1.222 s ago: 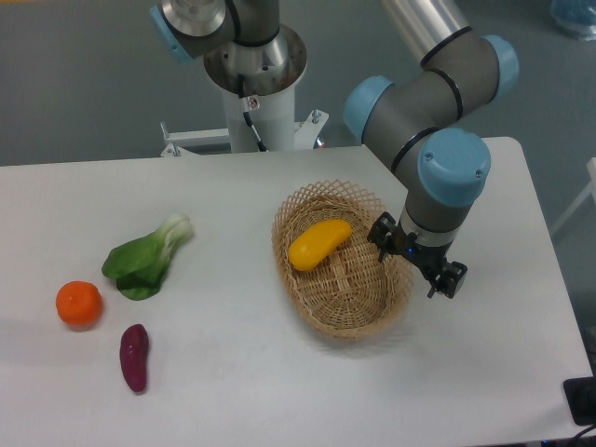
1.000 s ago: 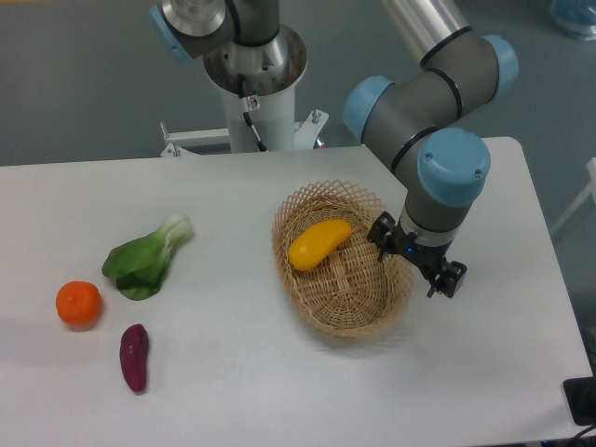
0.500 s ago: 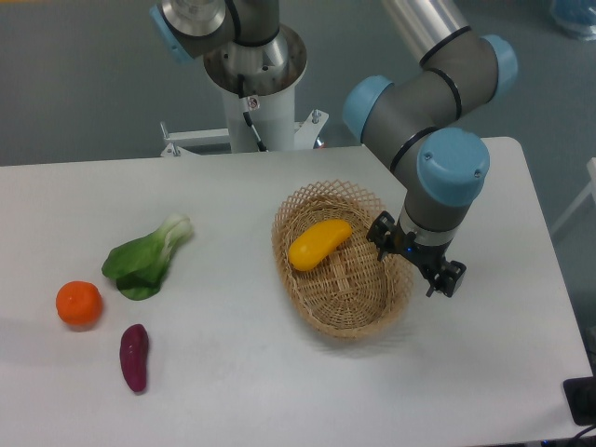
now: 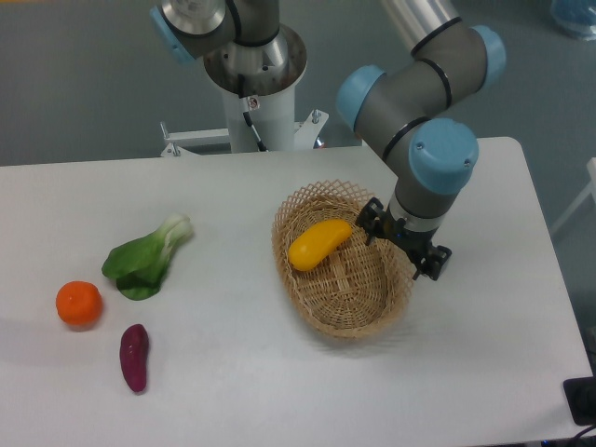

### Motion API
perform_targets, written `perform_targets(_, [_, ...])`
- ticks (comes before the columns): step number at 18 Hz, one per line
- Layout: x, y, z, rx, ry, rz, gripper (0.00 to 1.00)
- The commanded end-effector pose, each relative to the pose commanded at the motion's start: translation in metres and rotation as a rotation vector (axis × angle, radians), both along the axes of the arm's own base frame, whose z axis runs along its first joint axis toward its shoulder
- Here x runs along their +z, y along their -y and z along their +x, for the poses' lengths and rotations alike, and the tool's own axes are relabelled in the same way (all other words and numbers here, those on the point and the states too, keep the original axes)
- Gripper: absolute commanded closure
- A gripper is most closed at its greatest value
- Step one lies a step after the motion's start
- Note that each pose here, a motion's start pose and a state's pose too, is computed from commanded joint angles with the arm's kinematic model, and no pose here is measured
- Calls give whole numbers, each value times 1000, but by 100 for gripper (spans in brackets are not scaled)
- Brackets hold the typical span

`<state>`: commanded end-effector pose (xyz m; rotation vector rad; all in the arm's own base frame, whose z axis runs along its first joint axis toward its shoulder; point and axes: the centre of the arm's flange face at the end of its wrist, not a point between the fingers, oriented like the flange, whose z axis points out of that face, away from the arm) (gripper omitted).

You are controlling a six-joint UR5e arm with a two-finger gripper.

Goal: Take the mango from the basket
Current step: 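Move the gripper over the yellow mango and lower it into the basket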

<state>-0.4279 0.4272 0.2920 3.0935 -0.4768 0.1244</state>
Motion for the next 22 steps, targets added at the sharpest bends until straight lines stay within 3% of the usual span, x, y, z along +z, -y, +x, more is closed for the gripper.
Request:
perform_targets(8, [-22, 1, 51, -43, 45, -32, 0])
perform_targets(12, [-48, -6, 91, -89, 26, -23, 0])
perform_targets(22, [-65, -11, 110, -121, 25, -35, 0])
